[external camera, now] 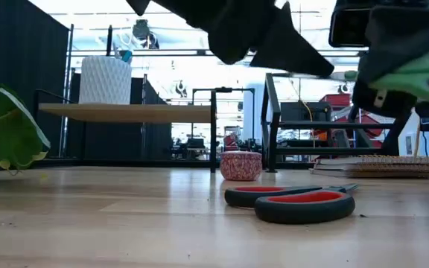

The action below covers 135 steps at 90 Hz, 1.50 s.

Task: Stock shelves
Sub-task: Put the green scissors into the white pen holder

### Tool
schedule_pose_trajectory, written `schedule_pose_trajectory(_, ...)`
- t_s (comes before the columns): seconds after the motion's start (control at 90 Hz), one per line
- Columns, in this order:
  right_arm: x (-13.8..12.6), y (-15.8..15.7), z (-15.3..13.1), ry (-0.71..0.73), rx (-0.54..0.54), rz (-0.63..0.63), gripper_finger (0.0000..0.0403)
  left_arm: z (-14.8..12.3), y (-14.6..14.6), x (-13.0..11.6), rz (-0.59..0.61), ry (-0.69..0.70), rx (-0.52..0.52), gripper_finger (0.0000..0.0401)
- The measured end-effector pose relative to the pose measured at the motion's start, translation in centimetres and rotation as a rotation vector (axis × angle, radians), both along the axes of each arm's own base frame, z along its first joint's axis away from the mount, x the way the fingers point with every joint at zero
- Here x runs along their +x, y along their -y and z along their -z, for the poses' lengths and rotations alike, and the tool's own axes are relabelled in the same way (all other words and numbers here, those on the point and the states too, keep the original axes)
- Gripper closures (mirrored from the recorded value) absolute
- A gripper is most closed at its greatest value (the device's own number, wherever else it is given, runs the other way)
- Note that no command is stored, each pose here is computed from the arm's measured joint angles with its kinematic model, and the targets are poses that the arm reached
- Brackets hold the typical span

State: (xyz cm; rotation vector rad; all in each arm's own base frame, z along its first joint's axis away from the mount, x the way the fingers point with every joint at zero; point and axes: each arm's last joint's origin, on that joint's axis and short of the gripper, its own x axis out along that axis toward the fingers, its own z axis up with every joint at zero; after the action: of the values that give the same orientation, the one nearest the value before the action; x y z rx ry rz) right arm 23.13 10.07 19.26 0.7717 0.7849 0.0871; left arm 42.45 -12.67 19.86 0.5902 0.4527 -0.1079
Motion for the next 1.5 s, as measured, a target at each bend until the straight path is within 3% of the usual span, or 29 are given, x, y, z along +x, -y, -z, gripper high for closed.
schedule_pose_trajectory(0.3, 0.4, 2.0, -1.6, 0.053, 0.096, 0.016, 0.039, 0.1, -0.4, 0.1, 0.029, -0.008, 0.26, 0.0249)
schedule_pose_trajectory(0.467, 0.7, 2.7, -1.7, 0.052, 0.136, 0.032, 0.039, -0.1, -0.9, 0.3, 0.008, 0.001, 0.341, 0.0249)
schedule_pose_trajectory(0.733, 0.8, 3.1, -1.7, 0.02, 0.209, 0.093, 0.039, -0.4, -0.9, 0.4, -0.006, 0.031, 0.358, 0.026)
schedule_pose_trajectory(1.033, 1.0, 3.2, -2.0, 0.015, 0.294, 0.135, 0.0389, -0.3, -0.7, 0.3, 0.045, 0.018, 0.396, 0.0379)
schedule_pose_trajectory(1.144, 1.0, 3.2, -2.1, 0.021, 0.306, 0.133, 0.0382, -0.3, -0.5, 0.2, 0.049, 0.022, 0.393, 0.0383)
schedule_pose_trajectory(1.278, 1.2, 3.1, -2.3, 0.085, 0.252, 0.095, 0.0357, -0.3, -0.1, 0.1, 0.042, 0.028, 0.366, 0.0385)
schedule_pose_trajectory(1.5, 0.7, 3.3, -3.7, 0.213, 0.167, 0.042, 0.0278, -0.6, 0.3, 0.1, 0.041, 0.048, 0.358, 0.0398)
